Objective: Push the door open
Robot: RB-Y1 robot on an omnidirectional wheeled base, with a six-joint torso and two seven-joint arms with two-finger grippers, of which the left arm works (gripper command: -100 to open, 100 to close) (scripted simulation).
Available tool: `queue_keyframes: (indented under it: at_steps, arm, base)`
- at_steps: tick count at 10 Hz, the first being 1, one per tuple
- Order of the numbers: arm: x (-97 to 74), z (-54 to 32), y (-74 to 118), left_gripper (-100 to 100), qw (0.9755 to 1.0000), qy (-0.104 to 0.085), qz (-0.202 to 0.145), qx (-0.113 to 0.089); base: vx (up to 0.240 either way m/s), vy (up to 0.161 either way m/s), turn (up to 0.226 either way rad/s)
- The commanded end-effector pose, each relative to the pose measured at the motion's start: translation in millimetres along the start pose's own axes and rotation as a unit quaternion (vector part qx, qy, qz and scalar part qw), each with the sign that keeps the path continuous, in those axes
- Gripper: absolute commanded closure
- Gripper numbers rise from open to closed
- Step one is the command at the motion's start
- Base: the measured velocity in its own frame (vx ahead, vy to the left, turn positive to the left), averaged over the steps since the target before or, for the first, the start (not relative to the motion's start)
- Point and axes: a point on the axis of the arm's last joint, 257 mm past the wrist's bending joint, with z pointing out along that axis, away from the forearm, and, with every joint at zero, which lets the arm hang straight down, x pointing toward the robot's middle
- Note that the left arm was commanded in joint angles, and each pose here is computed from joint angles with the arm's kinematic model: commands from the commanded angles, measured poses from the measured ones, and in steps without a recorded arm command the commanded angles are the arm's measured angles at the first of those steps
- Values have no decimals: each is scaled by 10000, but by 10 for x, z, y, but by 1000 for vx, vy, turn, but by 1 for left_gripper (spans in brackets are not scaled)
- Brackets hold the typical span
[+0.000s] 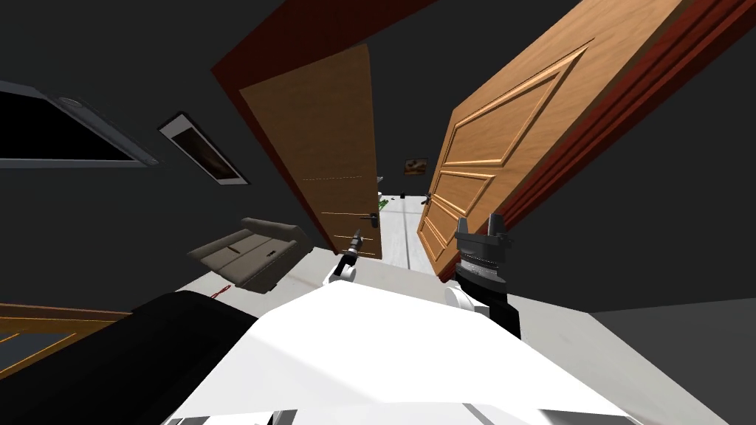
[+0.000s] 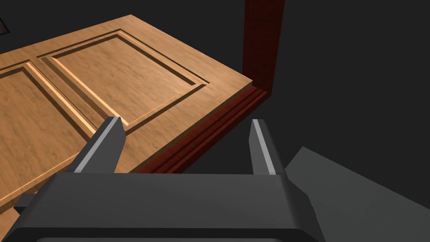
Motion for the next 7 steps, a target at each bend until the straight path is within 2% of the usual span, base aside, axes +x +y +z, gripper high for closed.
queue_keyframes:
  at_steps: [1,3,4,7]
  arm:
    - [-10,18,137,-100,9999,2,-25,-169]
    - [-27,26,287,-100,9994,2,-51,-353]
    - [-15,18,239,-100,9996,3,-40,-280]
    - [-41,58,276,-100,9995,-35,-42,-297]
  base:
    - [69,135,-145]
    - [71,113,-100]
    - [32,58,-27]
    - [167,11,-23]
